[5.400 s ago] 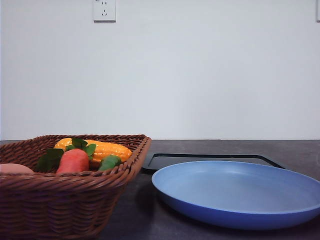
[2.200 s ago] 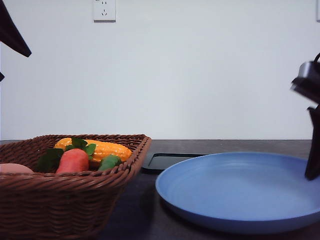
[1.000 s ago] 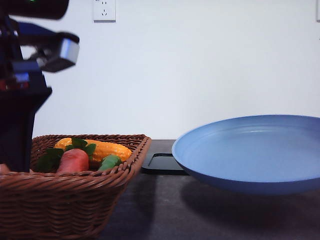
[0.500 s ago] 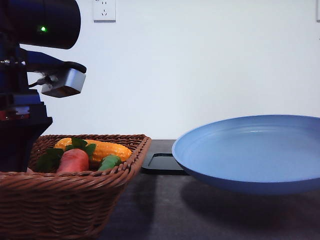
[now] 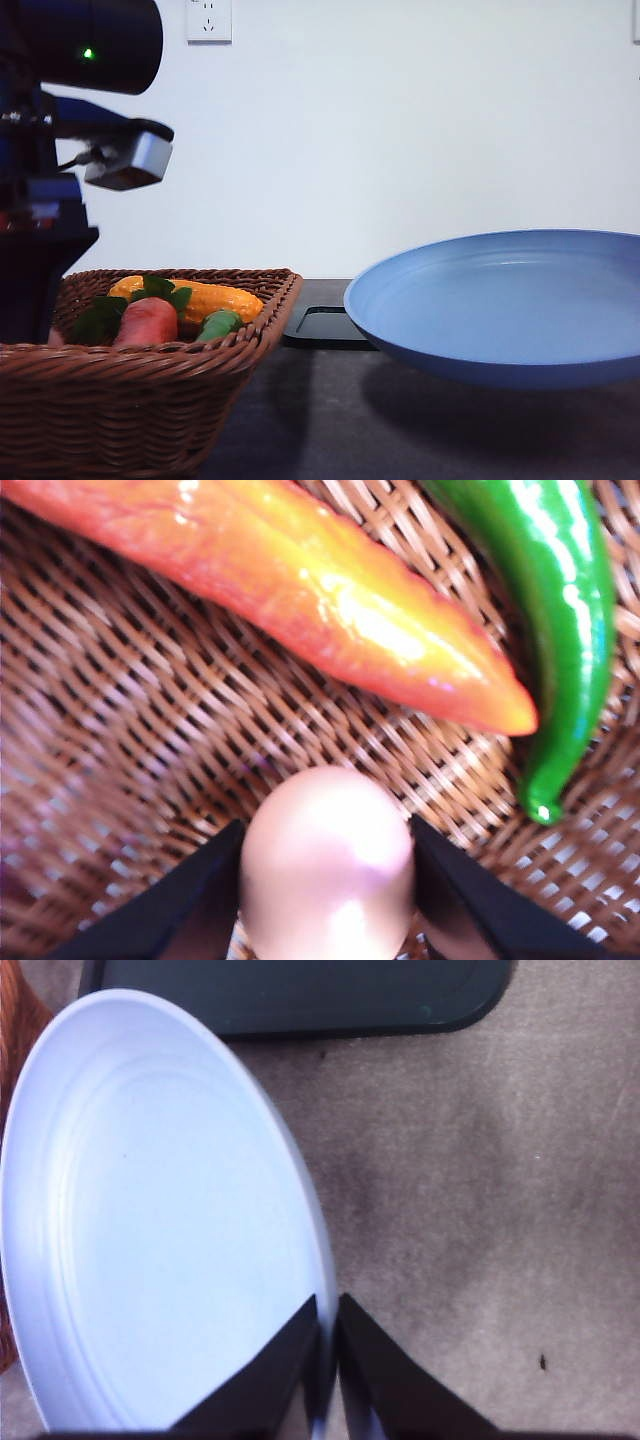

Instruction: Transfer egg from basket to plate and serve

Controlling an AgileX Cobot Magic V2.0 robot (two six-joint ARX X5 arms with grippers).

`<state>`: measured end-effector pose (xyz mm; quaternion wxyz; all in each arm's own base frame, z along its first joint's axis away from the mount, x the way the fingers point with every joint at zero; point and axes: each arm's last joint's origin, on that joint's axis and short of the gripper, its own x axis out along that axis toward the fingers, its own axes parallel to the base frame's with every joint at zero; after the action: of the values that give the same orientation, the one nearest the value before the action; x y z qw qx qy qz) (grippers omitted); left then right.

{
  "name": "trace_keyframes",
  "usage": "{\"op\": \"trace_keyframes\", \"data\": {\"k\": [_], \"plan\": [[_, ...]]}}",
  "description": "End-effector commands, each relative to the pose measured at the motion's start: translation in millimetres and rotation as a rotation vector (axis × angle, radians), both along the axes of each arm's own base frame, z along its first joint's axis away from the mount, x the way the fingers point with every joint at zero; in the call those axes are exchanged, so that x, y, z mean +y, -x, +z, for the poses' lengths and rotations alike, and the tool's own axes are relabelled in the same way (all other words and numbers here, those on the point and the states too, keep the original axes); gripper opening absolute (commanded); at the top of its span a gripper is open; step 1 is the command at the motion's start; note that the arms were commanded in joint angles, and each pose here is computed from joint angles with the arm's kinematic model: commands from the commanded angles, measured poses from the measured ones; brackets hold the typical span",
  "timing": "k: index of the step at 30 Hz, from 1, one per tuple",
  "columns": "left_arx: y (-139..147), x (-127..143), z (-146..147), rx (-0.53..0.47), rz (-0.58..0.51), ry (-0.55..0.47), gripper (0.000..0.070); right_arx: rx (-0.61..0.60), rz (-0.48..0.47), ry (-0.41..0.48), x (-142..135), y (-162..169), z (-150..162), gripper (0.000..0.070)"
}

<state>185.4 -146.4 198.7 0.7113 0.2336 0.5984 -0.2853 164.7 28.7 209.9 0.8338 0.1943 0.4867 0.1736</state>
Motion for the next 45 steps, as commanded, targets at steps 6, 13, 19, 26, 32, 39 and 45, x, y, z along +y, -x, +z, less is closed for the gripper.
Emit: {"op": "trace_keyframes", "data": {"k": [6, 13, 19, 26, 32, 39, 45], "plan": [[-10.9, -12.1, 53.4, -0.149, -0.002, 0.122, 0.0149, -0.004, 0.022, -0.085, 2.6, -2.5, 6.5, 0.0], [-11.5, -34.8, 110.4, -0.264, -0.033, 0.308, 0.0149, 0.009, 0.032, -0.131, 4.1, -2.9, 7.1, 0.0], [1.4, -68.9, 128.8, -0.351, -0.157, 0.517, 0.0149, 0.011, 0.067, -0.209, 6.2, -3.3, 9.3, 0.0], [17.2, -101.7, 119.6, -0.34, -0.274, 0.55, 0.0149, 0.013, 0.074, -0.219, 6.6, -3.1, 9.5, 0.0], [16.2, -123.3, 96.8, -0.291, -0.31, 0.509, 0.0149, 0.013, 0.075, -0.218, 6.6, -3.1, 9.4, 0.0], [7.1, -138.7, 71.6, -0.251, -0.31, 0.465, 0.0151, 0.012, 0.08, -0.214, 6.6, -2.8, 9.2, 0.0], [3.2, -145.6, 61.5, -0.245, -0.311, 0.457, 0.0151, 0.009, 0.084, -0.211, 6.5, -2.8, 9.2, 0.0]]}}
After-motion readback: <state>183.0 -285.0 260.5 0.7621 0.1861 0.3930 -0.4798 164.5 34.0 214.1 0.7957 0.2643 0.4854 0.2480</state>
